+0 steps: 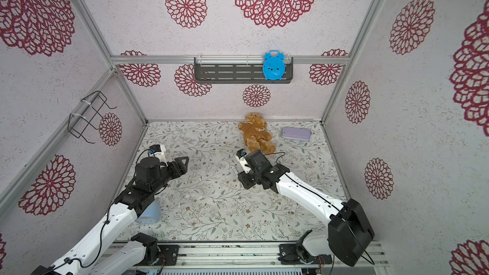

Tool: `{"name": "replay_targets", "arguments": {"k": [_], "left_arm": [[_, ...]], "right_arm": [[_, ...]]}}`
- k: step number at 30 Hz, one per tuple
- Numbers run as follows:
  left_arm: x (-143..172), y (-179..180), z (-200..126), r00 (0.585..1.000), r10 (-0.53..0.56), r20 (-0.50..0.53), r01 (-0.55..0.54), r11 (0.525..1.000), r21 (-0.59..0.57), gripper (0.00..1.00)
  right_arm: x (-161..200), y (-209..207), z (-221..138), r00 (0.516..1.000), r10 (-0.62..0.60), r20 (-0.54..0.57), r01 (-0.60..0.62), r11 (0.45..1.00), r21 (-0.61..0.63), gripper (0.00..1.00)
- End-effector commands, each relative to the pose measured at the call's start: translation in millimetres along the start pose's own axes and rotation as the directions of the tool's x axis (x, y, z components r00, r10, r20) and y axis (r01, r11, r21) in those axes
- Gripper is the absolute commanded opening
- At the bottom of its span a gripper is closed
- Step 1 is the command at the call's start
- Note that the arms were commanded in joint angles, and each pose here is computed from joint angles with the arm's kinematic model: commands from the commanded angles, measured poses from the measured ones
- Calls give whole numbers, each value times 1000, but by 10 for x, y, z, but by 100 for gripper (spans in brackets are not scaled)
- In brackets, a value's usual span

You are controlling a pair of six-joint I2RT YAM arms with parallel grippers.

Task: Close the usb drive cover
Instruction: Place the USB drive at the center of the board, then move the cover to the center of the board.

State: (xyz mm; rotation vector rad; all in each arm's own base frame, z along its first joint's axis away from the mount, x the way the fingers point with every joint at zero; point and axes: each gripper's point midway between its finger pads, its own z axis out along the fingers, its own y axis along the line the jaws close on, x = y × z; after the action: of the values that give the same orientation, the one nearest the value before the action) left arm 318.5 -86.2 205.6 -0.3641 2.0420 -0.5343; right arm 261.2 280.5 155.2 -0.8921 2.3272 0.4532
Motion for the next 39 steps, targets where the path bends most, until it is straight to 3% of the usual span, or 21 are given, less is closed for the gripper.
{"name": "replay_targets", "arguments": {"k": [1, 10, 16, 30, 39], "left_arm": [[78, 278, -2, 998, -65, -16, 64, 995, -74, 79], [48, 753, 31, 981, -193, -33, 184, 966, -182, 87], [25, 1070, -30, 963, -271, -7, 258, 927, -273, 89], [-35, 1206, -170, 959, -282, 40, 281, 914, -292, 91], [-29, 1208, -207, 955, -291, 54, 294, 912, -287, 91]], "right_arm": [[-248, 417, 158, 987, -149, 57, 153, 985, -80, 51], [-291, 1256, 1007, 915, -402, -35, 390, 904, -177, 51], [-300, 1508, 1438, 887, -457, -67, 435, 875, -214, 52], [-214, 1733, 1724, 892, -444, -82, 404, 865, -297, 56], [-102, 1686, 1874, 872, -473, -123, 432, 864, -261, 54]]}}
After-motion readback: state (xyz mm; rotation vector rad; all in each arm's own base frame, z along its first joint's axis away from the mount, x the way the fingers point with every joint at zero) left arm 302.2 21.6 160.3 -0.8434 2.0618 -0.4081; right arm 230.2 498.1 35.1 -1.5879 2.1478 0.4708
